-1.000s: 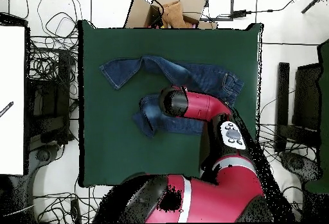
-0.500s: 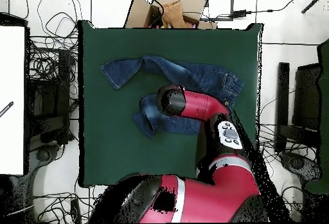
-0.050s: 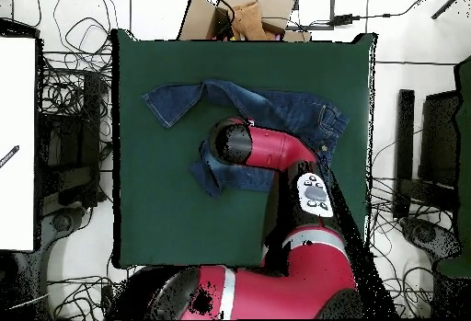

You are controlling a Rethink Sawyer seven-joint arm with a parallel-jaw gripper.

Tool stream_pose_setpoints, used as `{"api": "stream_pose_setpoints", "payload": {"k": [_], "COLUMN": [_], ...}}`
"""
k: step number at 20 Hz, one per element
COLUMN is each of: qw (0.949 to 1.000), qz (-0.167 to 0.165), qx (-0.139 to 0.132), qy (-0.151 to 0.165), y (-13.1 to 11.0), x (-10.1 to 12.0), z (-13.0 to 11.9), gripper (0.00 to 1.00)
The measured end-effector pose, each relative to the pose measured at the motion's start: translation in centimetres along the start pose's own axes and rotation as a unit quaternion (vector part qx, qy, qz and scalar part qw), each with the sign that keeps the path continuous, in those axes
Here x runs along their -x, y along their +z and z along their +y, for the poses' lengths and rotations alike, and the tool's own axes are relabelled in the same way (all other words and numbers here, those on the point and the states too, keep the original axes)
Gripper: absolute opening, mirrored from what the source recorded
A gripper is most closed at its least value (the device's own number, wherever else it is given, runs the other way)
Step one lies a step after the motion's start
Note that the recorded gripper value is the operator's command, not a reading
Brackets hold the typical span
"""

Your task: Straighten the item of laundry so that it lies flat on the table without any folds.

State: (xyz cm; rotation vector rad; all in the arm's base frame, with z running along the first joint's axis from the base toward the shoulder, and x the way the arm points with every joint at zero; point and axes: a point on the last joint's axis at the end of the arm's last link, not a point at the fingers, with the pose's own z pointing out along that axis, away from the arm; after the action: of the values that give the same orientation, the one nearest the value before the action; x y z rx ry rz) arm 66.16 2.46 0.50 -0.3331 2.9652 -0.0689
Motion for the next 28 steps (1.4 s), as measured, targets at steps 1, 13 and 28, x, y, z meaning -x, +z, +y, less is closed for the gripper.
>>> {"api": "stream_pose_setpoints", "payload": {"k": [1,13,28], "qw": [1.0000,0.9999,0.9999], "qz": [0.000,0.001,0.005], "qx": [-0.001,-0.005,-0.007], "qy": [0.000,0.009,0.015], "y": [-0.3,-1.0,-0.3], "x": [0.0,-0.9,-4.8], "z": [0.2,1.6,2.6], "gripper": [0.00,0.00,0.00]}}
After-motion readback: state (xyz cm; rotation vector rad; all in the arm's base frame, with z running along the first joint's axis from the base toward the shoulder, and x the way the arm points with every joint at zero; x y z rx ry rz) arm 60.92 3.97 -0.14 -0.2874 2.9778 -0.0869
